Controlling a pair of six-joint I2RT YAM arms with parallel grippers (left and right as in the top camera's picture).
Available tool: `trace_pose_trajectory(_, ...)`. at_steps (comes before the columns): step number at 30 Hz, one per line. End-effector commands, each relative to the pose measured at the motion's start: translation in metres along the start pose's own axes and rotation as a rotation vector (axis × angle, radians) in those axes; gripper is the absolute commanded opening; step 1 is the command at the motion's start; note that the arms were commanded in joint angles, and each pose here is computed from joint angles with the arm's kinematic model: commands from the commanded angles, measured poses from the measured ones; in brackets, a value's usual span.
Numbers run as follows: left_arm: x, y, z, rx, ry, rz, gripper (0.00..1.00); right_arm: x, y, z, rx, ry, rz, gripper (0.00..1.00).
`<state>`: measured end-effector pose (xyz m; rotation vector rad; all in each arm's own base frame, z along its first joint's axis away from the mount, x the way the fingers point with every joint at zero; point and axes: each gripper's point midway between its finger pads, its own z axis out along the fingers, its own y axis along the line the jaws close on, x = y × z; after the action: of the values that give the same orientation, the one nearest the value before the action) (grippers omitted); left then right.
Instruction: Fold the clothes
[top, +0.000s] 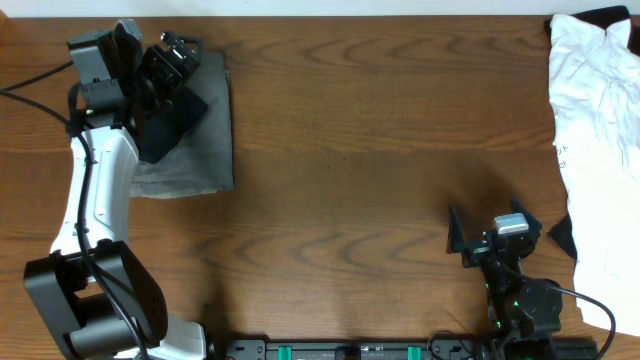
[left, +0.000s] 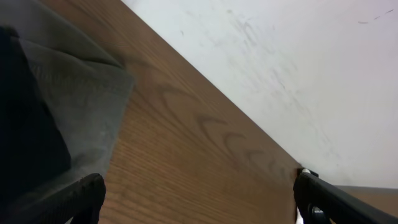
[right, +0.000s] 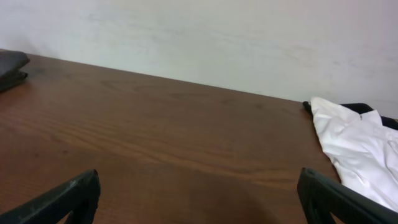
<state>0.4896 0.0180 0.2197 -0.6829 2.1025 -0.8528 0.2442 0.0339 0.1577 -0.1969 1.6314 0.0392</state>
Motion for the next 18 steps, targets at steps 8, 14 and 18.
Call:
trace_pose_trajectory(8,0.001,0.004,0.001,-0.012,0.001,0.008,0.98,0.001,-0.006,0.0,0.026,0.004,-0.009,0.99)
trace_pose_trajectory(14,0.012,-0.021,-0.043,-0.02,0.006,0.004,0.98,0.001,-0.006,0.0,0.026,0.004,-0.009,0.99)
trace_pose_trajectory(18,0.01,-0.053,-0.098,-0.013,-0.084,0.045,0.98,0.002,-0.006,0.0,0.026,0.005,-0.009,0.99)
